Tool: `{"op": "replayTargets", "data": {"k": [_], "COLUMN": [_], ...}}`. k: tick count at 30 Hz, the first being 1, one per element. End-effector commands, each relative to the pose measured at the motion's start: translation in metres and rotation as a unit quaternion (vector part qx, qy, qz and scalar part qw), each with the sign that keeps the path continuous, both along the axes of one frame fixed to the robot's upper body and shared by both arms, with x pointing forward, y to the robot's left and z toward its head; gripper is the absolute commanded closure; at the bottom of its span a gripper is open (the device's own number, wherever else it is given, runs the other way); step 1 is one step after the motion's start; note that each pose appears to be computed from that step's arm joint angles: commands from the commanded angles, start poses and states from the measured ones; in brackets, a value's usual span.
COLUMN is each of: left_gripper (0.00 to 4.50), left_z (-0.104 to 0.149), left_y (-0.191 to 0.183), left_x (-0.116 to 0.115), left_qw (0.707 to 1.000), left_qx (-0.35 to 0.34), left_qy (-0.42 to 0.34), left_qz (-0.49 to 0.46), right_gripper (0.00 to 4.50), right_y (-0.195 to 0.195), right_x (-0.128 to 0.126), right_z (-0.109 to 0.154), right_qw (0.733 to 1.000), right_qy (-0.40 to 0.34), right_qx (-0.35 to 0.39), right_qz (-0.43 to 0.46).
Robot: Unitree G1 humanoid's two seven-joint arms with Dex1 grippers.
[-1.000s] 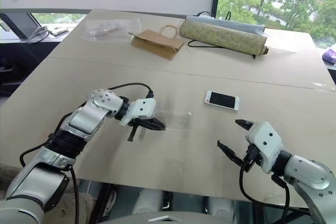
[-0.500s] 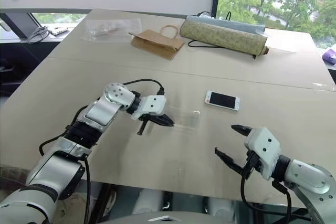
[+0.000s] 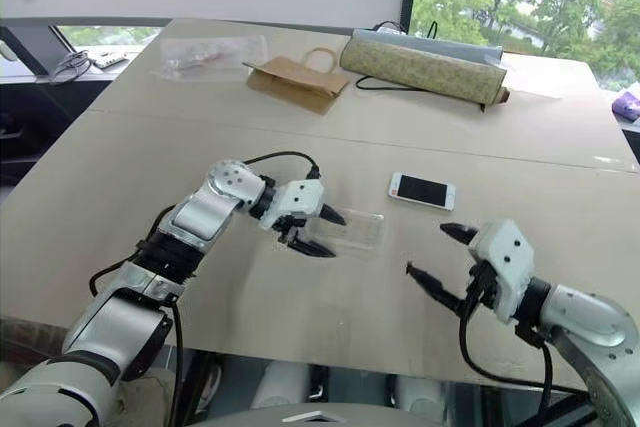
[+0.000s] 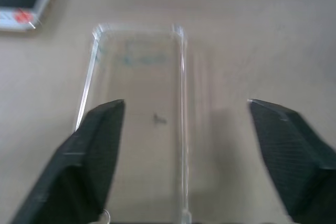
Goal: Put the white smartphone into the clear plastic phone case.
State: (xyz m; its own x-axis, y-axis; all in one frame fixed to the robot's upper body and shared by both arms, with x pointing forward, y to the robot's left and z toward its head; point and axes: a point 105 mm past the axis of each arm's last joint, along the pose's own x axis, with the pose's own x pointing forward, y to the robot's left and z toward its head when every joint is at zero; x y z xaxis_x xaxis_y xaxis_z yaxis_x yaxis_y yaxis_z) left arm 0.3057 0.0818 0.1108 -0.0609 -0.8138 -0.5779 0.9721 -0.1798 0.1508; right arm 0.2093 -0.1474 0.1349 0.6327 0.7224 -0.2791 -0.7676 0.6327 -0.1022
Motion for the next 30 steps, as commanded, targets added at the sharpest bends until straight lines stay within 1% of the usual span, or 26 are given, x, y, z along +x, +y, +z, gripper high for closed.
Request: {"op": "replayTargets", "data": {"k": [1, 3, 5, 7, 9, 10, 14, 15, 20, 24, 28, 30], "left_gripper": [0.18, 0.18, 0.18, 0.18, 0.18, 0.18, 0.18, 0.18, 0.18, 0.18, 0.18, 0.18], "left_z": [0.032, 0.043, 0.047, 0.056, 0.056, 0.055, 0.063, 0.063, 0.05, 0.057, 0.056, 0.055], "left_y": [0.004, 0.011, 0.015, 0.019, 0.032, 0.037, 0.058, 0.059, 0.076, 0.08, 0.082, 0.083], "left_x": [-0.014, -0.023, -0.029, -0.036, -0.043, -0.045, -0.054, -0.057, -0.071, -0.082, -0.087, -0.088], "left_qw": [0.998, 0.992, 0.986, 0.971, 0.961, 0.958, 0.928, 0.926, 0.917, 0.911, 0.915, 0.916], "left_qx": [-0.065, -0.106, -0.129, -0.198, -0.218, -0.221, -0.274, -0.277, -0.266, -0.282, -0.273, -0.271], "left_qy": [0.007, 0.015, 0.022, 0.029, 0.015, 0.011, 0.046, 0.052, 0.033, 0.026, 0.015, 0.011], "left_qz": [0.023, 0.064, 0.1, 0.131, 0.169, 0.184, 0.248, 0.253, 0.296, 0.299, 0.296, 0.297], "right_gripper": [0.0, 0.0, 0.0, 0.0, 0.0, 0.0, 0.0, 0.0, 0.0, 0.0, 0.0, 0.0], "right_y": [0.0, -0.003, -0.004, -0.003, 0.0, 0.001, 0.001, 0.0, -0.005, -0.014, -0.02, -0.022], "right_x": [0.009, 0.032, 0.048, 0.07, 0.089, 0.094, 0.128, 0.133, 0.16, 0.171, 0.183, 0.184], "right_z": [0.006, 0.008, 0.012, 0.015, 0.012, 0.011, 0.003, 0.002, -0.013, -0.025, -0.027, -0.032], "right_qw": [1.0, 0.998, 0.998, 0.997, 0.993, 0.99, 0.981, 0.98, 0.973, 0.964, 0.961, 0.958], "right_qy": [0.008, -0.009, -0.014, -0.016, -0.012, -0.011, -0.007, -0.007, 0.023, 0.073, 0.101, 0.133], "right_qx": [-0.017, -0.055, -0.066, -0.08, -0.119, -0.136, -0.184, -0.191, -0.221, -0.244, -0.245, -0.241], "right_qz": [0.02, 0.013, 0.004, -0.001, 0.018, 0.032, 0.054, 0.057, 0.066, 0.08, 0.077, 0.083]}}
